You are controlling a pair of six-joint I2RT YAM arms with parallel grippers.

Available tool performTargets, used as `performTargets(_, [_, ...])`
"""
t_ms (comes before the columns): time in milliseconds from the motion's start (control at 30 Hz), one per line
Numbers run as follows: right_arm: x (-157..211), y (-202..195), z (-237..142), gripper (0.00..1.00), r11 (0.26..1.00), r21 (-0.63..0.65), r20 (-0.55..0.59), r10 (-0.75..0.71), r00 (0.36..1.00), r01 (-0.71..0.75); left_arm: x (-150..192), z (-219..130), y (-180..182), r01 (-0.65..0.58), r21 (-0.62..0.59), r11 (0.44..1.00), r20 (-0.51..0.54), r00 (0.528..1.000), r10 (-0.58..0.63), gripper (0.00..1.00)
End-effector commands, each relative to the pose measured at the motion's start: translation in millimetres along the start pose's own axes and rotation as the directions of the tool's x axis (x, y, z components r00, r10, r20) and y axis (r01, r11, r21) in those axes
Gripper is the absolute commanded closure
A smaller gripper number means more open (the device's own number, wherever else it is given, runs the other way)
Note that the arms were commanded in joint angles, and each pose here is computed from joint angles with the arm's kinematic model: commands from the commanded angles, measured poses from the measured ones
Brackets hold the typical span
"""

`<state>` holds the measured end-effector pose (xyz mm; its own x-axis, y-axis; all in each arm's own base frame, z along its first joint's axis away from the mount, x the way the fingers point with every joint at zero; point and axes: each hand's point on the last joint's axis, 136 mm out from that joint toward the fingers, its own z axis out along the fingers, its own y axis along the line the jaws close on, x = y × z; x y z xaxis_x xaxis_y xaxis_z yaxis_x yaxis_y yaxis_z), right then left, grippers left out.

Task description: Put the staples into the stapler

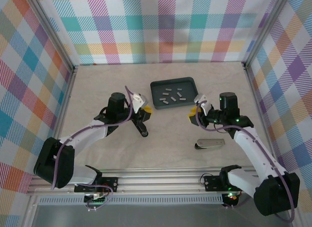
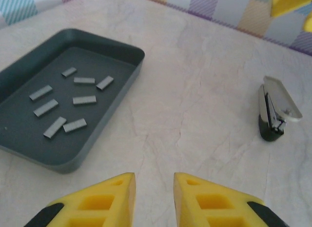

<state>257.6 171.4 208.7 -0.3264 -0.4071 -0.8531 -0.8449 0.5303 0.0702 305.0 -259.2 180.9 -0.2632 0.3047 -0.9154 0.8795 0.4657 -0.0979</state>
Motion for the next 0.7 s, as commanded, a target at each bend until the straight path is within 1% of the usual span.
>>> performTargets(0, [38.3, 13.4, -22.2, 0.58, 0.995, -0.002, -0.250, -0.100, 0.963, 0.102, -6.5, -5.5, -10.2, -0.076, 0.012, 0.997, -0.025, 0.997, 0.077, 0.72])
performTargets(67, [49.4, 15.8, -35.9, 0.58, 0.989, -0.020, -0.362, -0.141, 0.921, 0.144, -3.1, -4.8, -16.3, -0.101, 0.021, 0.995, -0.045, 0.994, 0.102, 0.72])
performTargets(133, [66.0, 22.3, -48.6, 0.56, 0.983, -0.073, -0.476, -0.181, 0.860, 0.167, 2.2, -4.5, -23.0, -0.124, 0.034, 0.992, -0.065, 0.990, 0.126, 0.71])
performTargets(167, [74.1, 26.2, -52.8, 0.55, 0.977, -0.107, -0.516, -0.212, 0.830, 0.183, 3.1, -4.7, -25.0, -0.131, 0.040, 0.991, -0.068, 0.989, 0.134, 0.71])
performTargets(200, [85.9, 33.6, -57.4, 0.55, 0.966, -0.169, -0.557, -0.257, 0.790, 0.194, 5.5, -4.6, -25.9, -0.133, 0.042, 0.990, -0.071, 0.988, 0.136, 0.70])
performTargets(267, [106.5, 36.9, -60.3, 0.52, 0.946, -0.237, -0.620, -0.322, 0.715, 0.220, 6.0, -4.8, -26.9, -0.140, 0.043, 0.989, -0.063, 0.988, 0.143, 0.71])
performTargets(333, [119.8, 39.9, -55.8, 0.51, 0.916, -0.313, -0.631, -0.397, 0.667, 0.250, 6.0, -4.8, -29.7, -0.145, 0.057, 0.988, -0.057, 0.987, 0.148, 0.71])
performTargets(467, [132.5, 41.2, -34.5, 0.48, 0.853, -0.412, -0.593, -0.517, 0.617, 0.319, 7.1, -5.6, -32.7, -0.153, 0.072, 0.986, -0.059, 0.986, 0.158, 0.71])
performTargets(533, [137.4, 34.7, -23.1, 0.44, 0.830, -0.425, -0.587, -0.556, 0.588, 0.361, 6.8, -6.7, -33.3, -0.158, 0.072, 0.985, -0.057, 0.985, 0.163, 0.71])
performTargets(667, [141.8, 25.4, -11.0, 0.41, 0.800, -0.449, -0.581, -0.599, 0.551, 0.397, 6.2, -7.8, -35.2, -0.163, 0.076, 0.984, -0.047, 0.985, 0.167, 0.71])
